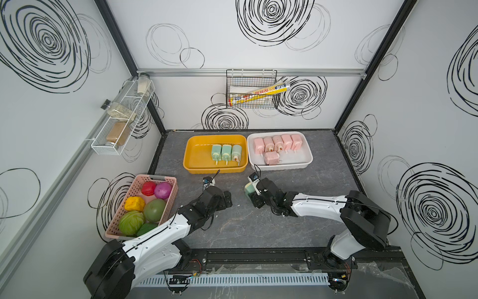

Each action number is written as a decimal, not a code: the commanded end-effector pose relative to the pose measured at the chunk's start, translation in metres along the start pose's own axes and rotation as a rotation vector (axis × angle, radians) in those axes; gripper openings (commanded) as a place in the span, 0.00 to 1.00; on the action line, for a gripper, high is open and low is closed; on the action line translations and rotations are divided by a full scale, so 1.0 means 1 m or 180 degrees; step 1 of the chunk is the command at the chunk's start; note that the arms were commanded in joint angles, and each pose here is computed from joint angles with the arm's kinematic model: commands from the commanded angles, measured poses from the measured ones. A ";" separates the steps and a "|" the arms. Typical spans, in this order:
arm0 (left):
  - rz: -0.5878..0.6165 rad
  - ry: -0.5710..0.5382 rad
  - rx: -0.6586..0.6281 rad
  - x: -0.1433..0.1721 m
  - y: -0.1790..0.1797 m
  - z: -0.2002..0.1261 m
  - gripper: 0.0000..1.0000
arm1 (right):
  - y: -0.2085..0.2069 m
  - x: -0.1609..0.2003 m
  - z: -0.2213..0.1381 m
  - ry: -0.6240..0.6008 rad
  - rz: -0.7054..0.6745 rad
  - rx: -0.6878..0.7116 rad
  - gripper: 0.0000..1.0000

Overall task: Place the pencil sharpeners by color into the storage box
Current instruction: Pick up the pencil sharpener from the center of the board, then place the pencil sharpener at the center of the board, then pick up the pencil sharpener from the center of the board.

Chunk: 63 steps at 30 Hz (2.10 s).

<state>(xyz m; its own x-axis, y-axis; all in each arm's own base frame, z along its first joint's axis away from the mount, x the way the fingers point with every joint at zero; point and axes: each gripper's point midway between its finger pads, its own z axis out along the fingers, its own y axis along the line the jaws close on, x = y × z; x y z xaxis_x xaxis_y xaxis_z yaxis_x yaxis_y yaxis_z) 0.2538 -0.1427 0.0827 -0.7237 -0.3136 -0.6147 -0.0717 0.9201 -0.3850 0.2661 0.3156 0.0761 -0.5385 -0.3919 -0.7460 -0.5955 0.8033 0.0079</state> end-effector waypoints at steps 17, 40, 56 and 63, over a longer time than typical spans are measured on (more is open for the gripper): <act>0.0207 0.0145 0.0037 -0.009 -0.037 0.037 0.99 | 0.026 -0.017 -0.035 0.0019 0.0468 -0.0884 0.93; 0.0514 0.0313 -0.0109 -0.019 -0.070 0.093 0.99 | 0.032 0.002 -0.044 0.0131 0.0475 -0.1044 0.97; 0.0629 -0.0111 -0.0229 -0.038 -0.060 0.051 0.99 | -0.029 -0.016 -0.076 -0.0389 0.0703 -0.0370 1.00; 0.0813 -0.0208 0.0269 -0.033 -0.102 0.027 0.99 | -0.057 -0.006 -0.083 -0.0356 0.0750 -0.0133 1.00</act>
<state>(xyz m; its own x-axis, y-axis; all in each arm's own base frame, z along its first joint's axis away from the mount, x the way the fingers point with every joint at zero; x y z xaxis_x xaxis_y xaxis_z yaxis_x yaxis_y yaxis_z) 0.3025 -0.2175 0.1084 -0.7003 -0.1086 -0.7056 0.1090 0.9605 -0.2560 0.2546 0.2464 0.1361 -0.6019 -0.1284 -0.7882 -0.5048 0.8259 0.2510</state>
